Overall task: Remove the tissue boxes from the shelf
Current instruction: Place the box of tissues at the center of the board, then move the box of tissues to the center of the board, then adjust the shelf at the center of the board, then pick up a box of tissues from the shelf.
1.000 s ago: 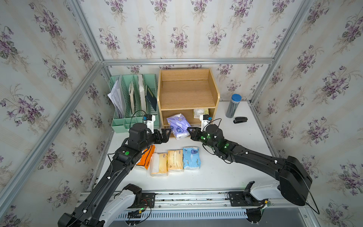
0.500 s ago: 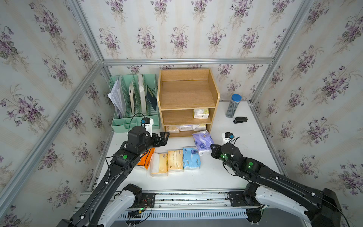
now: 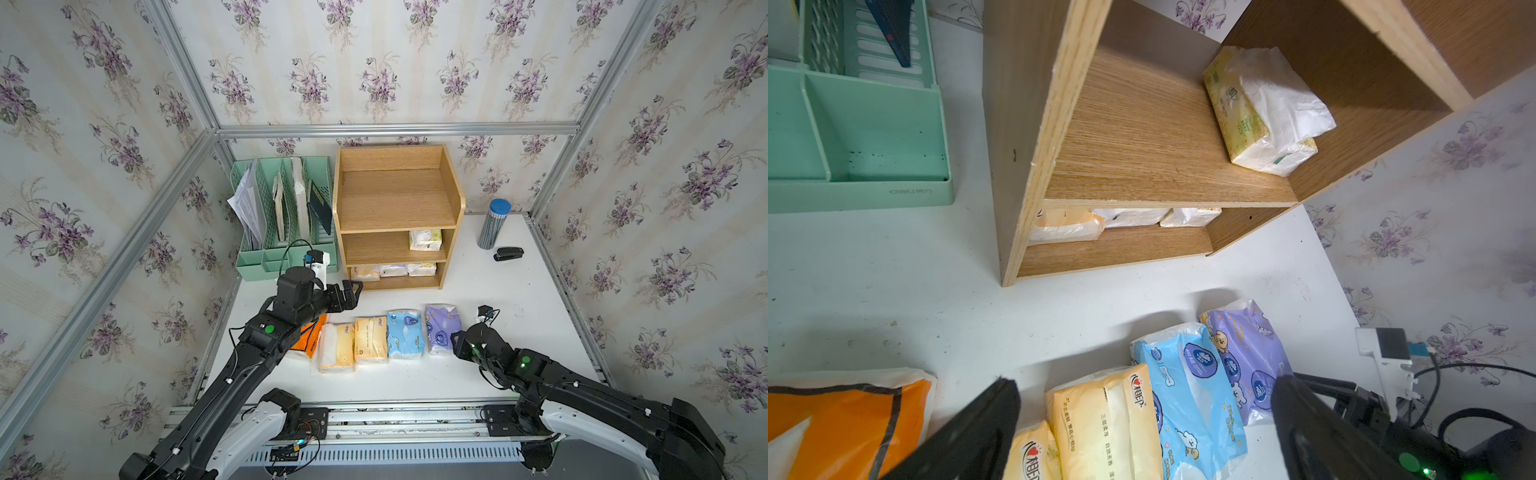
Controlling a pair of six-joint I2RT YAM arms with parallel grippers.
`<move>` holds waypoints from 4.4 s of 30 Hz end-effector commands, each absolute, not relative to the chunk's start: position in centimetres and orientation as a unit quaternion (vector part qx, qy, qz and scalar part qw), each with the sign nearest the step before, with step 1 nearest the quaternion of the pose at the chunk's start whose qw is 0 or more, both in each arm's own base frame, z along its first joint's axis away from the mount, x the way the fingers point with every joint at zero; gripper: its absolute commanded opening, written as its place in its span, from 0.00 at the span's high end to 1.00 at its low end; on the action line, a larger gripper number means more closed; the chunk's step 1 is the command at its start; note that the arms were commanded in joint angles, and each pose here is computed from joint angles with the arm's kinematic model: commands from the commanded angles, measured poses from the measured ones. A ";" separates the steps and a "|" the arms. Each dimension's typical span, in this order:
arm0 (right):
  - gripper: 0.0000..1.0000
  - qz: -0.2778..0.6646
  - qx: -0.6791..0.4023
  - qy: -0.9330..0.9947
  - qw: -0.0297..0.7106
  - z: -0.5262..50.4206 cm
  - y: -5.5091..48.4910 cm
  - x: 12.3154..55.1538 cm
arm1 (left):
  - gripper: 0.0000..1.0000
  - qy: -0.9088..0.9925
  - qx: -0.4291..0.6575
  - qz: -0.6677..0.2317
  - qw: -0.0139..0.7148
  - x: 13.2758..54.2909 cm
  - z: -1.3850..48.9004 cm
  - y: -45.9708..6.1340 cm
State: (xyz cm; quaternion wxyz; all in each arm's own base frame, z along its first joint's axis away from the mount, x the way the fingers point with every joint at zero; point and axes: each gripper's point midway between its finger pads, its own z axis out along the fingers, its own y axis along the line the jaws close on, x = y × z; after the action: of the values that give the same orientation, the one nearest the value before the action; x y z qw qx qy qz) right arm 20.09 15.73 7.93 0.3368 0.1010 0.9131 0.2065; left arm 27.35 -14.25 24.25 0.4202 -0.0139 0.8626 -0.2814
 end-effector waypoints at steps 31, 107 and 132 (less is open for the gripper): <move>0.41 0.294 0.061 0.849 0.435 20.5 18.9 27.9 | 0.01 0.837 0.047 -0.227 0.496 32.9 28.4 -15.2; 0.39 0.388 0.295 0.719 0.495 23.7 23.2 42.3 | 0.01 0.832 0.100 -0.269 0.476 34.4 29.4 -19.3; 0.94 0.327 0.276 0.766 0.481 21.8 24.9 43.5 | 0.01 0.830 0.106 -0.280 0.470 33.1 29.8 -19.2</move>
State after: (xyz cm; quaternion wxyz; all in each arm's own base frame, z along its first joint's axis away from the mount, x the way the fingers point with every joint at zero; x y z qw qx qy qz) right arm 44.20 23.55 21.57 0.4910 0.3198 0.7426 0.3243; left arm 33.25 -19.02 28.83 0.4633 0.0979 0.8371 -0.2741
